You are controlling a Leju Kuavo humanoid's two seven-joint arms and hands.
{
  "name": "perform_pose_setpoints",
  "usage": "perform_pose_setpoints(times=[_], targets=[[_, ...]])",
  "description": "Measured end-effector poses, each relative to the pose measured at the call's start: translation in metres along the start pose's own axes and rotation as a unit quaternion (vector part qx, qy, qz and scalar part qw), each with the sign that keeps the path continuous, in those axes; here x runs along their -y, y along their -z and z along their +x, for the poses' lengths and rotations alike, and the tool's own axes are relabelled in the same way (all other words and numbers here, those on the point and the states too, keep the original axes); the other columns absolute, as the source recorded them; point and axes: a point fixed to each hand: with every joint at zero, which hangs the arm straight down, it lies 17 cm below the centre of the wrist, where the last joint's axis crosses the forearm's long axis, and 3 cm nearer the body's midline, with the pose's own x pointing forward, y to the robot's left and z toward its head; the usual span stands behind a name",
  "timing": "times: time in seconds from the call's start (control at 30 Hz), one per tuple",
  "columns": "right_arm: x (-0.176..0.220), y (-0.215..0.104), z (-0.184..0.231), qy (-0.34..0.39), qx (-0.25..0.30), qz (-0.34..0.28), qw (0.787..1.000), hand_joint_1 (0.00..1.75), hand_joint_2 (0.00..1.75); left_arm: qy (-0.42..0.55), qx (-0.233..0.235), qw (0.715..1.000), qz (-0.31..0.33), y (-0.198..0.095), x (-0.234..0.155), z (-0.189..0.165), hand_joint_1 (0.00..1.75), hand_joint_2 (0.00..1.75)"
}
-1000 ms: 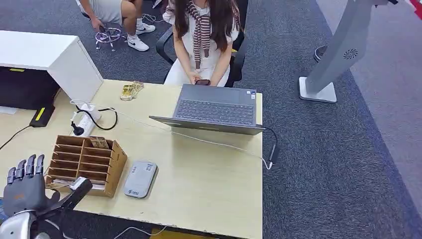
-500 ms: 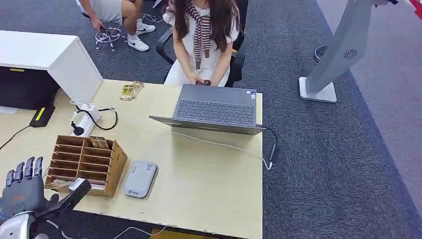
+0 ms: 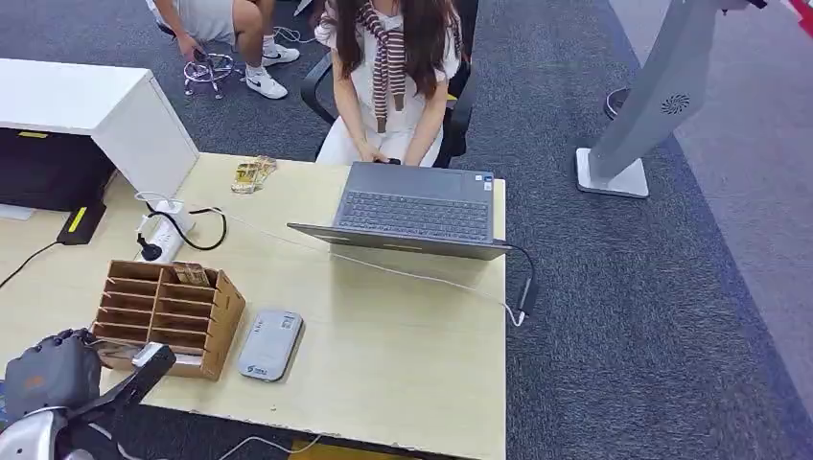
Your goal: Pass the card to the sensor for recognition and then transmit it.
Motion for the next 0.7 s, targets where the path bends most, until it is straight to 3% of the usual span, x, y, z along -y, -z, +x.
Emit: perform_pose_setpoints(times=[0.7], targets=[[-0.0004, -0.0001, 0.0007, -0.001, 0.002, 0.001, 1.000, 0.00, 0.00, -0.006, 0.003, 1.000, -0.001, 0.0006, 0.0002, 0.0013, 1.75, 1.75]])
